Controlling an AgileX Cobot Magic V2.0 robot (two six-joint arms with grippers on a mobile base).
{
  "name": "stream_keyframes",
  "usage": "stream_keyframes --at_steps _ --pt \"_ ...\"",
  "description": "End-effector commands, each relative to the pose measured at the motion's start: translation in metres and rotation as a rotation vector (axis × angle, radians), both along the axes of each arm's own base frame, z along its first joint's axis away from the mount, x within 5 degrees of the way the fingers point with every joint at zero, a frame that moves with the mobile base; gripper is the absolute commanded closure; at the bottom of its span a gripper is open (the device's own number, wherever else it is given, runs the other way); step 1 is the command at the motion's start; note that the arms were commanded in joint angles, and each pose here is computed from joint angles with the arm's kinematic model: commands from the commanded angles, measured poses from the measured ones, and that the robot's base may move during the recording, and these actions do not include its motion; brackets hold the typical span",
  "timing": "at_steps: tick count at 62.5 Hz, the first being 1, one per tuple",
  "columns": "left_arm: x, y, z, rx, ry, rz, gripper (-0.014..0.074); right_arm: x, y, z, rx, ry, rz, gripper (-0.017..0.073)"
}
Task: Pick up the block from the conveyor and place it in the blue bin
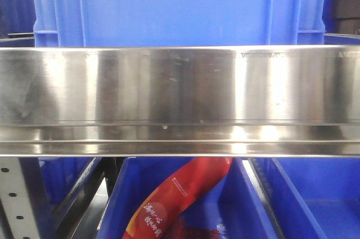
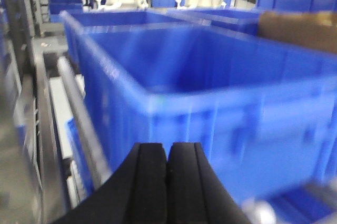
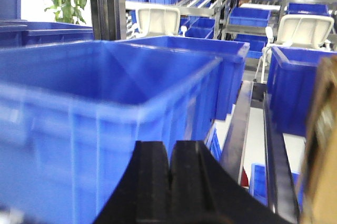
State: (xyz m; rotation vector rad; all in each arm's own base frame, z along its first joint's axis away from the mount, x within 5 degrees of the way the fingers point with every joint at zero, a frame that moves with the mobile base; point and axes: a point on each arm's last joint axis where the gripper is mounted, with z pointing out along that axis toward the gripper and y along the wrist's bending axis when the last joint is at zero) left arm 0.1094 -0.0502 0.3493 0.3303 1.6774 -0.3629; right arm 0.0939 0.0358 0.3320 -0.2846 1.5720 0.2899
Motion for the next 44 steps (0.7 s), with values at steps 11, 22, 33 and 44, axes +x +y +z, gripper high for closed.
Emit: stream_keyframes --at_steps 11,22,33,44 --pt "-0.028 0.013 -0.034 -0.022 -0.044 0.009 0.0705 -0.033 -0.012 -0.031 0.018 -0.061 -0.005 0.0721" --pt "-0.037 0.017 -0.033 -0.041 -0.088 0.010 0.0705 -0.043 -0.016 -0.028 0.039 -0.117 -0.005 0.0721" --pt "-0.039 0.018 -0.032 -0.046 -0.100 0.010 0.0705 -0.044 -0.016 -0.027 0.045 -0.124 -0.004 0.0721" --pt "-0.039 0.018 -0.032 -0.046 -0.100 0.010 0.0705 -0.043 -0.016 -0.029 0.043 -0.118 -0.006 0.0721"
